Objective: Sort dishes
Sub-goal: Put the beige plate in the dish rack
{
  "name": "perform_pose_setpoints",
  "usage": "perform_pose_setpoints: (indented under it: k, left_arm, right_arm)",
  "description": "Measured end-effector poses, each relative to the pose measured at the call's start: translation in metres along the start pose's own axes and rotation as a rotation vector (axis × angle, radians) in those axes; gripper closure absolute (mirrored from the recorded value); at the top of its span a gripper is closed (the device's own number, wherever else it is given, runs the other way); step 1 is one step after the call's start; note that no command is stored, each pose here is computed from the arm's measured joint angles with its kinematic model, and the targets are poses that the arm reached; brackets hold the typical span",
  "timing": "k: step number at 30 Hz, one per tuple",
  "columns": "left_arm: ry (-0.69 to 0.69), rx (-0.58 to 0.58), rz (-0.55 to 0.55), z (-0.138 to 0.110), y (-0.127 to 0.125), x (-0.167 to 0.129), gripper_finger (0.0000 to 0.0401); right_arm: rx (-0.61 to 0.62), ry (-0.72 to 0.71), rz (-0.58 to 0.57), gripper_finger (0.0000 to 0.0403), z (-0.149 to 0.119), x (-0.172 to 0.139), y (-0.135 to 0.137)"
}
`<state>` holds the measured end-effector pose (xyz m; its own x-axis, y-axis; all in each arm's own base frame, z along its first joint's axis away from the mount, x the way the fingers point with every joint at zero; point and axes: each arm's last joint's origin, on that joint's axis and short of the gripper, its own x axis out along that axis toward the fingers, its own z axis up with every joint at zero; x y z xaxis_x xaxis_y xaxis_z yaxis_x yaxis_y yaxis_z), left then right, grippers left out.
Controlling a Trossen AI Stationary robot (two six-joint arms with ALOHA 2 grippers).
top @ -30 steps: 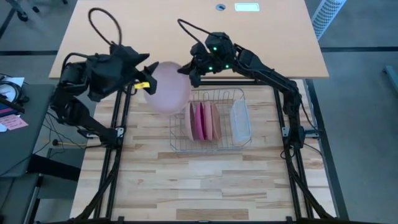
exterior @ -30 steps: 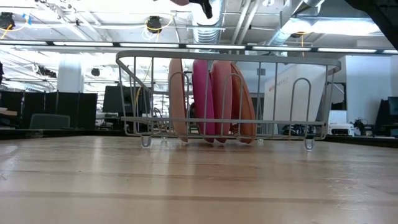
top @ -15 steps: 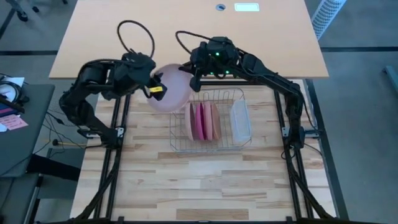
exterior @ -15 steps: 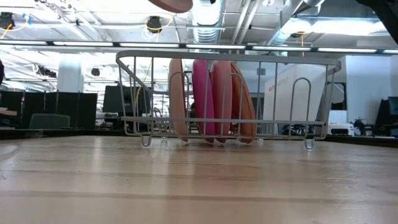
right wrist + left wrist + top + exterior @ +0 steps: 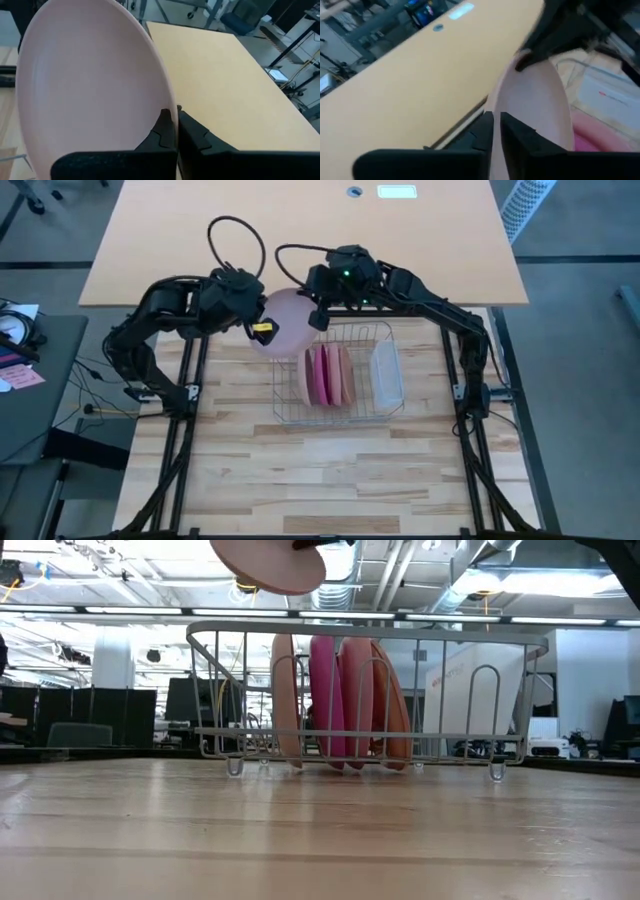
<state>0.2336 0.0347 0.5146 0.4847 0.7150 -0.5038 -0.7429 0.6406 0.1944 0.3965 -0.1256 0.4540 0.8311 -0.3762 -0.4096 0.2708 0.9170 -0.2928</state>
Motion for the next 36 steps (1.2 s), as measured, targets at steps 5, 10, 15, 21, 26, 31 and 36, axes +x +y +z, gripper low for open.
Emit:
perform_pose_setpoints:
  k: [5, 10, 15, 21, 26, 31, 36]
  left_arm:
    - [0.029, -0.005, -0.016, -0.001, -0.002, 0.005, 0.0365]
    - [0.037, 0.021, 0.021, -0.001, -0.01, 0.012, 0.0309]
    - [0.066, 0.035, 0.018, -0.002, -0.015, 0.019, 0.0284]
    - [0.099, 0.065, 0.029, -0.005, -0.019, 0.024, 0.0374]
    - [0.114, 0.066, 0.054, -0.006, -0.022, 0.029, 0.0389]
    - [0.094, 0.031, 0.092, -0.006, -0.022, 0.029, 0.0396]
    - [0.034, 0.021, 0.21, -0.004, -0.019, 0.029, 0.0398]
  right_arm:
    - [-0.019, 0.004, 0.004, 0.0401, 0.0, 0.0, 0.001]
    - [-0.053, 0.001, 0.009, 0.0401, 0.001, 0.0, 0.004]
    - [-0.055, -0.009, 0.015, 0.0401, 0.002, 0.0, 0.007]
    - [-0.066, 0.005, 0.03, 0.0401, 0.002, -0.001, 0.012]
    - [-0.065, 0.022, 0.041, 0.0393, 0.0, -0.001, 0.014]
    - [-0.051, 0.04, 0.047, 0.0347, -0.001, -0.002, 0.015]
    - [0.027, 0.074, -0.002, 0.0287, -0.002, -0.014, 0.006]
